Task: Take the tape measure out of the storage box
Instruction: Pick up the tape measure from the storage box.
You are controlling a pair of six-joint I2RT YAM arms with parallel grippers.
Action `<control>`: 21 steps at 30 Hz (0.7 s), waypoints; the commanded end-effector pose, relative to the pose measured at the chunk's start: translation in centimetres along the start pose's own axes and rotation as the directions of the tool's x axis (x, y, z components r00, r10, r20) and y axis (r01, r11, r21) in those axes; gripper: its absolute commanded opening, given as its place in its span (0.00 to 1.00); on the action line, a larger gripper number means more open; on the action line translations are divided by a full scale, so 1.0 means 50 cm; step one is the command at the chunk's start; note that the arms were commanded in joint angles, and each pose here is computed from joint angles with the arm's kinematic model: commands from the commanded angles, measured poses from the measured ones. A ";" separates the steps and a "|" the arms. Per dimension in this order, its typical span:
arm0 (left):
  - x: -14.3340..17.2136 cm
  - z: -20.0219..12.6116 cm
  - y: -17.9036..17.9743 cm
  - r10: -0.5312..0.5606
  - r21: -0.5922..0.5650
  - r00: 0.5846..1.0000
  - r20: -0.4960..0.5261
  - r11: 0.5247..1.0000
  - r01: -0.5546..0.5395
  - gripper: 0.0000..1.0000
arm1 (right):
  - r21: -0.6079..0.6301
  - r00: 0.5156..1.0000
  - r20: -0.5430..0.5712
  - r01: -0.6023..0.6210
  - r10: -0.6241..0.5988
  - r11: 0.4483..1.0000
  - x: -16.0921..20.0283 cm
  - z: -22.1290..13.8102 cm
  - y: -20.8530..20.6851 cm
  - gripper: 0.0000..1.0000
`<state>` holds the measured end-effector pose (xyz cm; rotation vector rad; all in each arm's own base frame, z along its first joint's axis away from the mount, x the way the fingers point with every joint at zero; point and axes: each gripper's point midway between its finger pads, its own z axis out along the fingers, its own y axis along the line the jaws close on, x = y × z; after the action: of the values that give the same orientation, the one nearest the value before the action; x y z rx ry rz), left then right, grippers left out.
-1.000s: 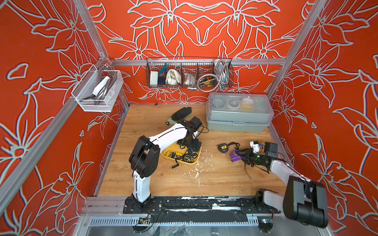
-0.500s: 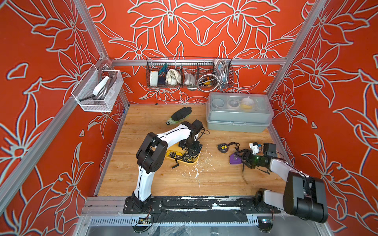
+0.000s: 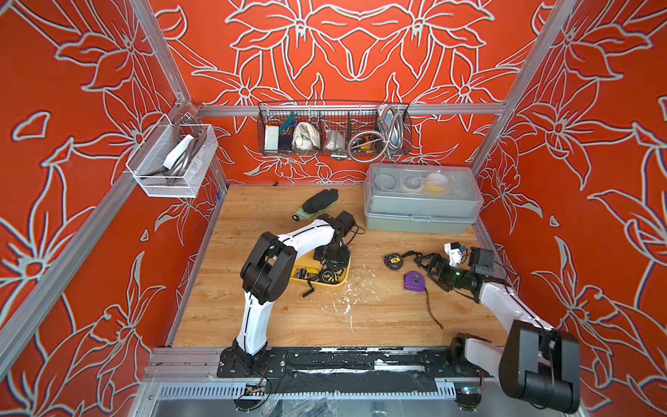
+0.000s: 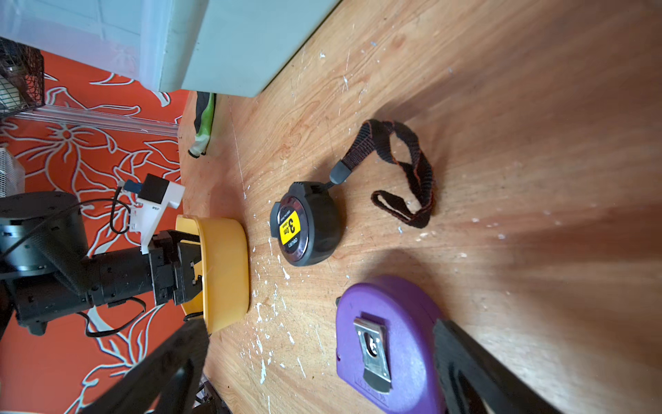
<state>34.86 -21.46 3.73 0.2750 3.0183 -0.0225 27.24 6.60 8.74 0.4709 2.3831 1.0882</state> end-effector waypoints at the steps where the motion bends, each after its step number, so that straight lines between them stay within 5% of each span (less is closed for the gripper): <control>1: 0.005 0.010 0.030 -0.047 -0.040 0.999 -0.015 0.998 0.047 0.77 | -0.038 0.999 0.002 0.054 -0.054 0.998 -0.011 -0.002 0.032 1.00; 5: 0.001 0.021 0.027 -0.041 -0.039 0.999 -0.025 0.998 0.040 0.68 | -0.078 0.995 -0.031 0.096 -0.099 0.992 0.001 0.013 0.056 1.00; 10: 0.004 0.039 0.024 -0.045 -0.039 0.998 -0.053 0.998 0.042 0.69 | -0.078 0.983 -0.075 0.161 -0.167 0.984 0.018 0.033 0.077 1.00; 13: 0.006 0.034 0.029 -0.049 -0.047 0.998 -0.047 0.998 0.047 0.58 | -0.094 0.977 -0.089 0.184 -0.193 0.978 0.024 0.043 0.091 1.00; 21: -0.015 -0.084 0.023 -0.019 0.019 0.995 0.096 1.000 0.017 0.46 | -0.256 0.951 -0.111 0.253 -0.289 0.933 0.035 0.049 0.167 1.00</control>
<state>35.16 -20.56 4.35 0.2191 3.0037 -0.0190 27.20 12.87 10.88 0.1006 2.3950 1.2245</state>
